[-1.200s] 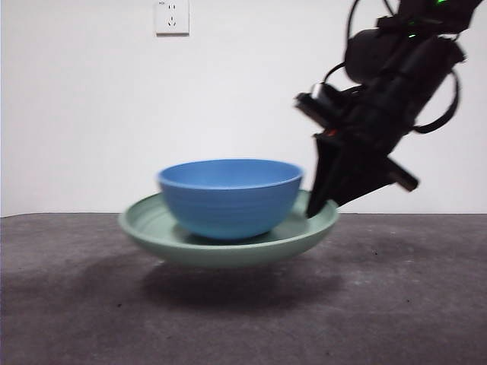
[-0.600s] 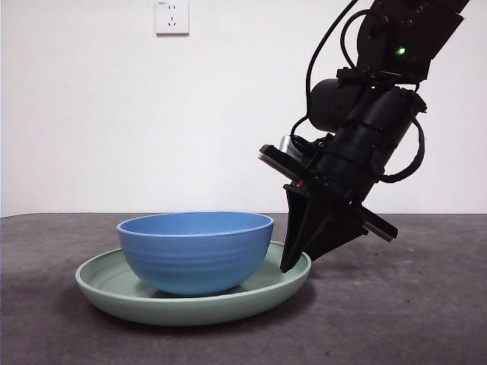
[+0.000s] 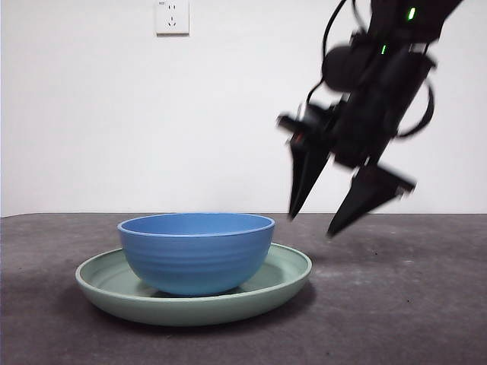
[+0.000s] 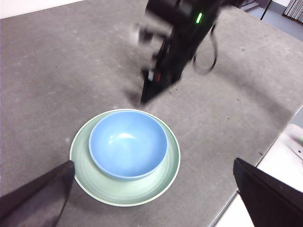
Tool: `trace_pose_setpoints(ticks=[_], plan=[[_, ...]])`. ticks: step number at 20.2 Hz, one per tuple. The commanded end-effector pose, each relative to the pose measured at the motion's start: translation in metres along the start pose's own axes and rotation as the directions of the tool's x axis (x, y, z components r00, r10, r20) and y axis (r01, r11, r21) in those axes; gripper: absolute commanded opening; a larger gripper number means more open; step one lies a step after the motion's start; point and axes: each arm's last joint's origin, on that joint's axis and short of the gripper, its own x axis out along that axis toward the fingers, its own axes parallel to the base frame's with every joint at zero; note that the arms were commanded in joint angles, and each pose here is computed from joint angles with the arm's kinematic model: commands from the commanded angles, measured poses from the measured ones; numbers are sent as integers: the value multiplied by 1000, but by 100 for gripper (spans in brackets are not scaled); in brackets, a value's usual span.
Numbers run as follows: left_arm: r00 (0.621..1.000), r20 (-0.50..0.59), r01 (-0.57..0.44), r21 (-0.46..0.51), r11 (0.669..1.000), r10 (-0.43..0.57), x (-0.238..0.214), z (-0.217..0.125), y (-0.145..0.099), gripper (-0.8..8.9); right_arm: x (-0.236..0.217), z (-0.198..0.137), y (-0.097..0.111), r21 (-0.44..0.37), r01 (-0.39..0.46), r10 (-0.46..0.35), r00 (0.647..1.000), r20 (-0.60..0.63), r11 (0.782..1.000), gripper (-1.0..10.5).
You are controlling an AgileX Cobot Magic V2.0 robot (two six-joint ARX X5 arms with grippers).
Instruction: Pick up the blue bowl, put it on the green plate, put it on desk
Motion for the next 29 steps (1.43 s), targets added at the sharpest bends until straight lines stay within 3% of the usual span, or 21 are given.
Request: trace_pose_setpoints(ticks=[1, 4, 8, 13, 18, 21, 26, 27, 29], plan=[[1000, 15, 12, 3, 1000, -12, -1, 3, -1, 561, -28, 2, 6, -37, 62, -61, 998, 30, 997, 382], [1000, 15, 12, 0, 1000, -12, -1, 3, -1, 561, -73, -16, 14, -70, 113, -109, 993, 49, 991, 551], [1000, 14, 12, -1, 1000, -12, -1, 3, -1, 561, -129, -56, 33, -146, 208, -189, 973, 133, 967, 561], [1000, 14, 12, 0, 1000, -12, -1, 3, -1, 561, -175, -132, 44, -244, 168, -94, 953, 287, 955, 560], [1000, 15, 12, 0, 1000, -12, -1, 3, -1, 561, -205, -202, 43, -357, 116, 42, 914, 404, 927, 560], [1000, 15, 12, 0, 1000, -12, -1, 3, -1, 561, -218, -227, 37, -377, 110, 71, 898, 435, 920, 560], [1000, 16, 13, 0, 1000, -13, -1, 3, -1, 561, -221, -242, 31, -368, 113, 51, 912, 406, 923, 559], [1000, 16, 12, 0, 1000, -12, -1, 3, -1, 538, -221, -242, 31, -369, 112, 51, 913, 405, 923, 508], [1000, 14, 12, 0, 1000, -12, -1, 3, -1, 107, -221, -241, 31, -371, 113, 54, 910, 410, 922, -30]])
